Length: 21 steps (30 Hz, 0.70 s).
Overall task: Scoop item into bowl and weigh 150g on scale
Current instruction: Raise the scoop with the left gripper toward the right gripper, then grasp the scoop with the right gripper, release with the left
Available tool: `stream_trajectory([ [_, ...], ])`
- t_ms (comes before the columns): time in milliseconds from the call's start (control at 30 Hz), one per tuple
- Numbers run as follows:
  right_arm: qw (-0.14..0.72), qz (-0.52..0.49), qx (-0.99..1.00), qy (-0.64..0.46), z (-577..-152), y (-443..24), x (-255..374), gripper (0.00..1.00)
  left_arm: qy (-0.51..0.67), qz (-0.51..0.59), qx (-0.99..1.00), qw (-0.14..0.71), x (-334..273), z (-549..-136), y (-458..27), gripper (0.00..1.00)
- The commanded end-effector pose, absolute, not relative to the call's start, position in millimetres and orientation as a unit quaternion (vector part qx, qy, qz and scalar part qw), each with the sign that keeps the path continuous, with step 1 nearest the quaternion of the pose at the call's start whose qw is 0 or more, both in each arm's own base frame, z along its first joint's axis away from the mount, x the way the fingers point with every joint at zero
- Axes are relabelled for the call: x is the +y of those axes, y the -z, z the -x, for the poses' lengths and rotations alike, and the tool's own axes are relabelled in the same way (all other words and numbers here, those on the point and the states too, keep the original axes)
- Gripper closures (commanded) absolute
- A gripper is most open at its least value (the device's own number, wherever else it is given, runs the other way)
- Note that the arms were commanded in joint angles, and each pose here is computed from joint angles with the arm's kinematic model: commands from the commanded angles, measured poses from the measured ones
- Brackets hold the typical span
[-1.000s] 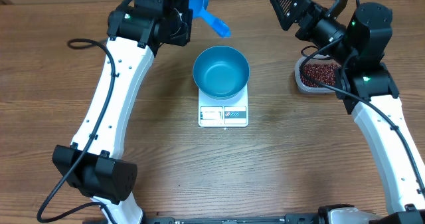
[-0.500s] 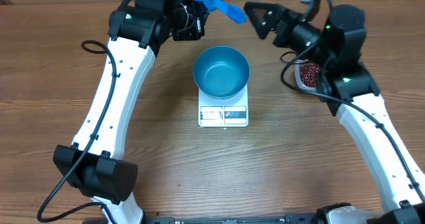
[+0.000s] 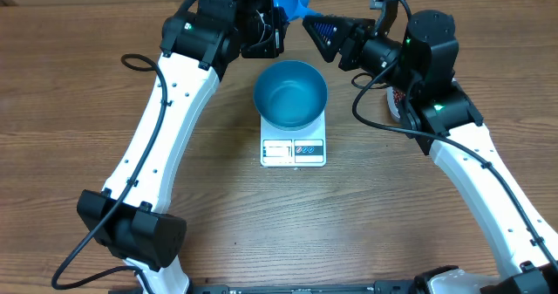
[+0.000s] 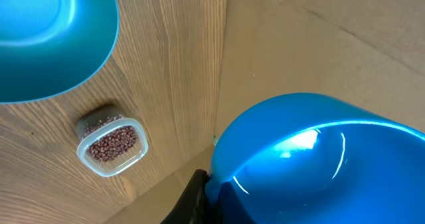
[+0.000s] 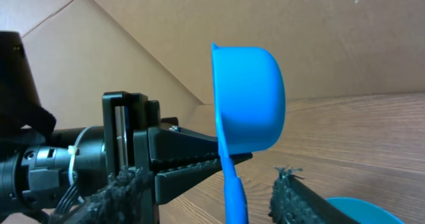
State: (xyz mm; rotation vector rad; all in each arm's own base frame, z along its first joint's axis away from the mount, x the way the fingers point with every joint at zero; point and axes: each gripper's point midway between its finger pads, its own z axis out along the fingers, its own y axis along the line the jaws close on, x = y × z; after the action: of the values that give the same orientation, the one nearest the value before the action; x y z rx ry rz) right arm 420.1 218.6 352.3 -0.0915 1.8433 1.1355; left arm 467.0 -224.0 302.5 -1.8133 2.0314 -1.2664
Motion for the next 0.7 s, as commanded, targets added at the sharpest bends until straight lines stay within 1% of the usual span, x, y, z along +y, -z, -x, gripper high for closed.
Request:
stream_trajectory([
  [0,0.483,0.042,0.745,-0.458,-426,-361,219,0.41,0.425,0.598,0.675,0.084,-226,-469,-310,0.96],
  [33,0.482,0.042,0.746,-0.458,-427,-360,219,0.43,0.425,0.597,0.675,0.084,-226,-468,-310,0.96],
  [100,0.480,0.041,0.747,-0.457,-427,-358,220,0.52,0.424,0.595,0.677,0.086,-228,-467,-310,0.96],
  [167,0.479,0.041,0.748,-0.457,-428,-357,220,0.57,0.424,0.593,0.680,0.087,-231,-466,-310,0.96],
  [300,0.480,0.041,0.748,-0.457,-428,-357,220,0.62,0.424,0.589,0.682,0.085,-235,-464,-310,0.96],
  [433,0.480,0.041,0.748,-0.457,-428,-357,220,0.63,0.424,0.587,0.685,0.084,-238,-462,-310,0.96],
  [533,0.480,0.041,0.748,-0.457,-428,-357,220,0.67,0.424,0.583,0.688,0.084,-241,-461,-310,0.96],
  [667,0.480,0.041,0.748,-0.457,-428,-357,220,0.69,0.424,0.582,0.689,0.084,-242,-460,-310,0.96],
])
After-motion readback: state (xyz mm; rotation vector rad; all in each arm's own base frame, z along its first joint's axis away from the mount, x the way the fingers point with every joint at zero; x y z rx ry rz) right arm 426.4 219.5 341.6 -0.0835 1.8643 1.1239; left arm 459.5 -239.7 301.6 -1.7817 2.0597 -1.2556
